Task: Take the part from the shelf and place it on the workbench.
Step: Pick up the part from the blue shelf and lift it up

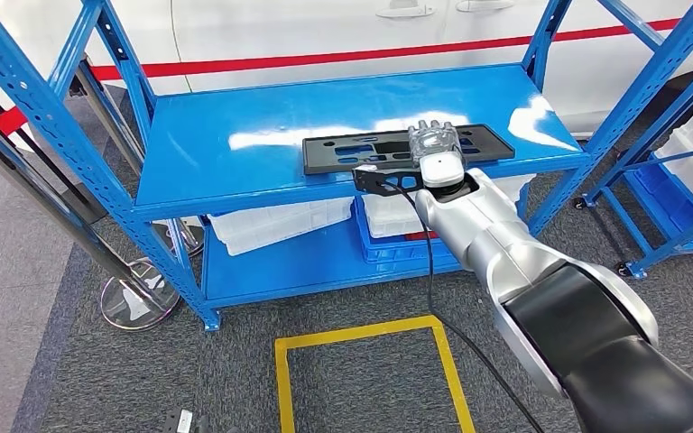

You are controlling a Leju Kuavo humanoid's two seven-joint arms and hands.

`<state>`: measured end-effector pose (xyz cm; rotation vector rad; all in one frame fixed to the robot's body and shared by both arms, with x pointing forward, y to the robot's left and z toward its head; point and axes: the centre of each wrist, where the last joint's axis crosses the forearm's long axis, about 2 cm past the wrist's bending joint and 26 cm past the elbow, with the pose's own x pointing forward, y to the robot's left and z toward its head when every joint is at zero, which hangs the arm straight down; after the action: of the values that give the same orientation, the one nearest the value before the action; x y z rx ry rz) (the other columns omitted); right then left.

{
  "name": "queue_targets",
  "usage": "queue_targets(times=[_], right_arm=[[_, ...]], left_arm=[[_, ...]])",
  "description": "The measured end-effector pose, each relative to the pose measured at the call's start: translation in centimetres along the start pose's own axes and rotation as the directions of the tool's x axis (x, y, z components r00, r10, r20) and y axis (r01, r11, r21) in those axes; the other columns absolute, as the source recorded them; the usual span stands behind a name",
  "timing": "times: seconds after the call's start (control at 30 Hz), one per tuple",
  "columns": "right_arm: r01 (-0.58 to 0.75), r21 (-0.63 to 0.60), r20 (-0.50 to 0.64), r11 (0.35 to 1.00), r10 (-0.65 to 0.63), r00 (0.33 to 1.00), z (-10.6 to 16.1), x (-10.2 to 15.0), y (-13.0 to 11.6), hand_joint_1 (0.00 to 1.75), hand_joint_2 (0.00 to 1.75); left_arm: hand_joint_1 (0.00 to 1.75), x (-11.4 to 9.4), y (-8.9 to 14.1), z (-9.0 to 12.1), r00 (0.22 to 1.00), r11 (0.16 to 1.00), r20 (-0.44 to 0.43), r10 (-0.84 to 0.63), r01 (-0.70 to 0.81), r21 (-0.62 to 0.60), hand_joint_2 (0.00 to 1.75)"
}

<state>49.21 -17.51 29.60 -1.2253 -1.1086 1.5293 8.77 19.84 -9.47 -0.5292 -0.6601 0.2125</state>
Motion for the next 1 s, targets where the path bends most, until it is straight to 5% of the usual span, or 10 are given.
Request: queue_targets(times=[1.0], right_arm=[[-0.043,0.025,-0.050,0.999,0.044,0.998,0.0,-1.4,1.6,0.00,1.75]], left_arm=[[0.00,0.0,-0.3,-0.1,1.000,1.000,0.003,-0.010,0.010,-0.023,0.00]])
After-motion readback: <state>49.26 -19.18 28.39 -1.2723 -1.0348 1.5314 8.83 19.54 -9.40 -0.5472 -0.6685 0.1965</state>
